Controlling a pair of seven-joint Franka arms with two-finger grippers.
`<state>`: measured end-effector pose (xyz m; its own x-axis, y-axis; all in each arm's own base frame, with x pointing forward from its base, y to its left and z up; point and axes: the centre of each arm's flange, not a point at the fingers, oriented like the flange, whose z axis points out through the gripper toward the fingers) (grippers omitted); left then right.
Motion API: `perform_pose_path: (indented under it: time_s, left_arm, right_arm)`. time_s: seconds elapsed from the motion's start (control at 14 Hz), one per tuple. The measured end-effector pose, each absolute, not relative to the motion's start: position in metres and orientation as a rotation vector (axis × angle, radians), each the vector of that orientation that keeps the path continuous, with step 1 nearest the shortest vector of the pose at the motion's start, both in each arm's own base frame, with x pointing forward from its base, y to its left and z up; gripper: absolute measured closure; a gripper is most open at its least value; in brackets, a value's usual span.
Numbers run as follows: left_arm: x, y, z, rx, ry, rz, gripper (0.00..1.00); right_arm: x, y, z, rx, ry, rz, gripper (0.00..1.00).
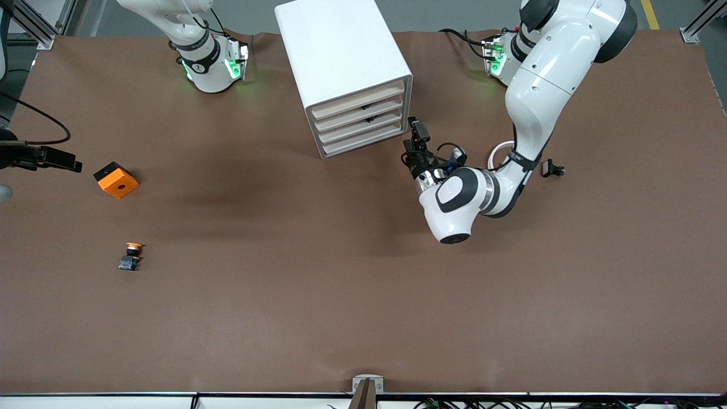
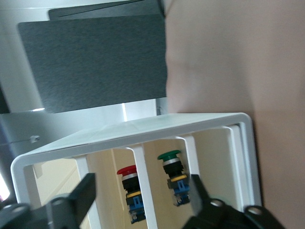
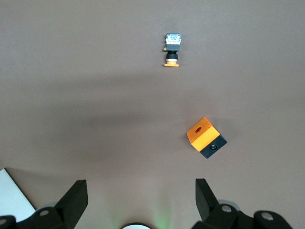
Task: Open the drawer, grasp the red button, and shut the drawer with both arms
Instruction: 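Grasp the top drawer's front edge with the left gripper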
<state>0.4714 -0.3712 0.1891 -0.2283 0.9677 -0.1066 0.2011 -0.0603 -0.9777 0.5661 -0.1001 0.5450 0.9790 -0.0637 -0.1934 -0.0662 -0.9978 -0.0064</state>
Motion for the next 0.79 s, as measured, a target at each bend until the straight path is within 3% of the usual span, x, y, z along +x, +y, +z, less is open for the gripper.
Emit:
perform_pose_path:
  time_s: [0.07,0.14,0.64,0.79]
  left_arm:
    - [0.469,-0.374,0.187,-1.263,-1.487,1.367,0.33]
    - [0.467,-0.375,0.185,-1.238,-1.484,1.38,0.36]
    - [0.445,-0.401,0.183,-1.216,-1.434,1.389,0.37]
    - [0.436,-0.405,0.179,-1.207,-1.418,1.378,0.46]
  right_arm:
    - [0.566,-0.1,0.545,-3.112,0.101,0.304,0.0]
    - [0.567,-0.098,0.545,-3.113,0.098,0.303,0.0]
    - [0.575,-0.036,0.547,-3.13,0.331,0.295,0.0]
    - [0.576,-0.01,0.547,-3.106,0.432,0.295,0.0]
